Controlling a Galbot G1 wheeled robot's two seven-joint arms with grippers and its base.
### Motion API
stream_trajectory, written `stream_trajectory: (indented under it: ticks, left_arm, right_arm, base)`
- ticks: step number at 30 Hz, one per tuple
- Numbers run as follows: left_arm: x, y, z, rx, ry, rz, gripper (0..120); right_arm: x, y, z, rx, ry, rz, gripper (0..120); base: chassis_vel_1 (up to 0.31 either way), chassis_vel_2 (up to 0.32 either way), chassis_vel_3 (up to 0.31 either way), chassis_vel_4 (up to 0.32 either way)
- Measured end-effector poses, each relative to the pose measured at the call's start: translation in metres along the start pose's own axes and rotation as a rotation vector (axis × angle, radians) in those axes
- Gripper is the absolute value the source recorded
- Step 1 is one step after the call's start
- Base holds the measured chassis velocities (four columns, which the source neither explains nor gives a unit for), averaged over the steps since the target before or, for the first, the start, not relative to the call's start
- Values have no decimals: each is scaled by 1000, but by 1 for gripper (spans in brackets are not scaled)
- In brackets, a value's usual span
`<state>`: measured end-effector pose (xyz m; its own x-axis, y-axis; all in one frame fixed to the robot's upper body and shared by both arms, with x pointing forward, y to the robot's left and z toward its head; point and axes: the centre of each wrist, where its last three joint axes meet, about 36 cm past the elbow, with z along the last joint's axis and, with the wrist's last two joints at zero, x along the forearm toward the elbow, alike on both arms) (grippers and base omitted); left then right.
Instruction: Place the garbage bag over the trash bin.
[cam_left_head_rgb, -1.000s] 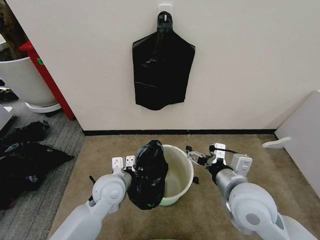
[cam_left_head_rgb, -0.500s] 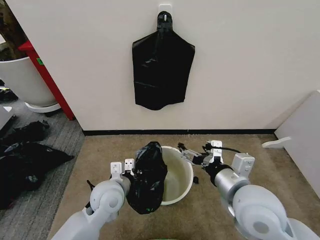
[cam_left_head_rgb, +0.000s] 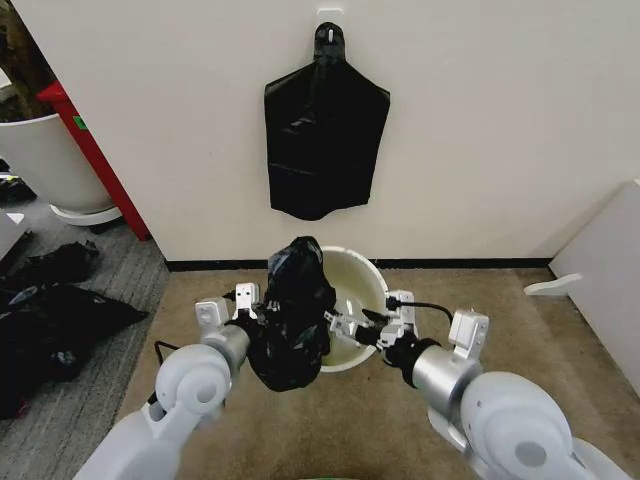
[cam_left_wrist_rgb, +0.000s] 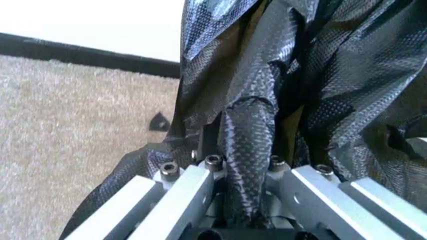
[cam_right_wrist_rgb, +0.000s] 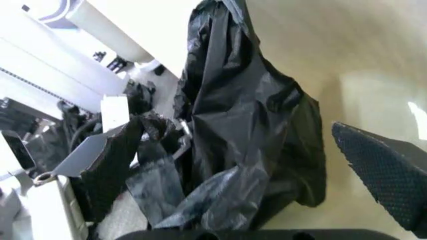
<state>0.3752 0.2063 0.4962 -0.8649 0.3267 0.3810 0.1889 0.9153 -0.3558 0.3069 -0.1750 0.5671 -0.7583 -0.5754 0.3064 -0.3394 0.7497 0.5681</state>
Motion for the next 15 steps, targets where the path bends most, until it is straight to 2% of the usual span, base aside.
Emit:
stream_trajectory:
  ticks: [15]
  left_arm:
    - [5, -3, 6, -12, -48, 67, 0]
  right_arm:
    - [-31, -10, 13, 5, -14, 41, 100]
  base:
    - [0, 0, 0, 0]
